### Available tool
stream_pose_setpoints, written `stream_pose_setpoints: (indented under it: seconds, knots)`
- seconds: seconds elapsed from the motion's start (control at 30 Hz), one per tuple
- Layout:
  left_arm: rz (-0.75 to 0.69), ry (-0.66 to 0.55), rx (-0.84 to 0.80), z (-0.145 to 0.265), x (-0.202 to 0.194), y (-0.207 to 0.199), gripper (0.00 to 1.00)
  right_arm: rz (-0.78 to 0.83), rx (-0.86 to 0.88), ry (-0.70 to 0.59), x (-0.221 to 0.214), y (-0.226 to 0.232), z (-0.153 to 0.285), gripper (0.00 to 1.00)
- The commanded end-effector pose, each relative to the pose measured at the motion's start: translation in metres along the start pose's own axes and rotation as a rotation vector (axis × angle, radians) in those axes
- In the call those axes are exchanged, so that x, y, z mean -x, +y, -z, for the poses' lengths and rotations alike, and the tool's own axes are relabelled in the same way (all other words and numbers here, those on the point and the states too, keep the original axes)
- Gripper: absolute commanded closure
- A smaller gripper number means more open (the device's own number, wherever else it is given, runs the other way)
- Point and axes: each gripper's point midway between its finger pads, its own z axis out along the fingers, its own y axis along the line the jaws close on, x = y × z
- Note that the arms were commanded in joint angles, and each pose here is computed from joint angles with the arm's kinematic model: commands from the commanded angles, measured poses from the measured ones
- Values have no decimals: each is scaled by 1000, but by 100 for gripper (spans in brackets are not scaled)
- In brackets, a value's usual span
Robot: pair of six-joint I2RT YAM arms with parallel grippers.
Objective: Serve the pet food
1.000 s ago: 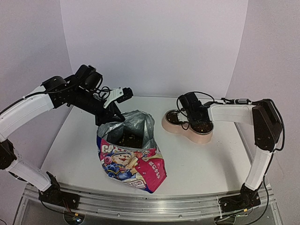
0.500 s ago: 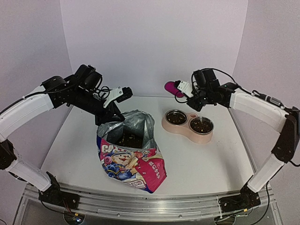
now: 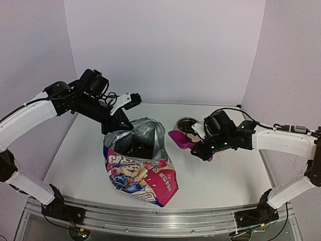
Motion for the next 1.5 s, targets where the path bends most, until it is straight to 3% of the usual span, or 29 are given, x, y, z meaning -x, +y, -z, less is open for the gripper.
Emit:
stream_pose_setpoints:
  seconds: [0.0,0.2,0.5,0.63,0.7,0.77,0.97,1.07,1.17,1.3,1.47]
  knots:
    - [-56,-140,30,23,35,2,100,-143,-48,-22,-11,-9,-13,100]
    - [-61,-143,29,23,35,1,100,-156,-93,81,-45,-17,-44,100]
    - [-60,-147,35,27,34,0,100,-200,-142,133,-68,-26,-64,99]
    - [-61,-150,34,27,36,0,100,-221,-155,171,-82,-27,-71,75]
    - [-60,-149,32,27,36,0,100,-225,-153,168,-82,-27,-69,56]
    - [-58,-149,34,27,36,0,100,-227,-148,143,-74,-26,-64,43]
    - [-41,-144,36,27,34,1,100,-188,-96,20,-22,-17,-27,24]
    - [-38,-146,38,28,36,1,100,-146,-19,-64,17,0,8,17]
    - [-39,-149,37,29,38,1,100,-24,141,-184,45,41,54,17]
    - [-46,-156,46,30,42,4,100,133,359,-278,29,106,100,17]
    - [-48,-158,45,28,43,5,100,210,377,-405,7,159,109,11]
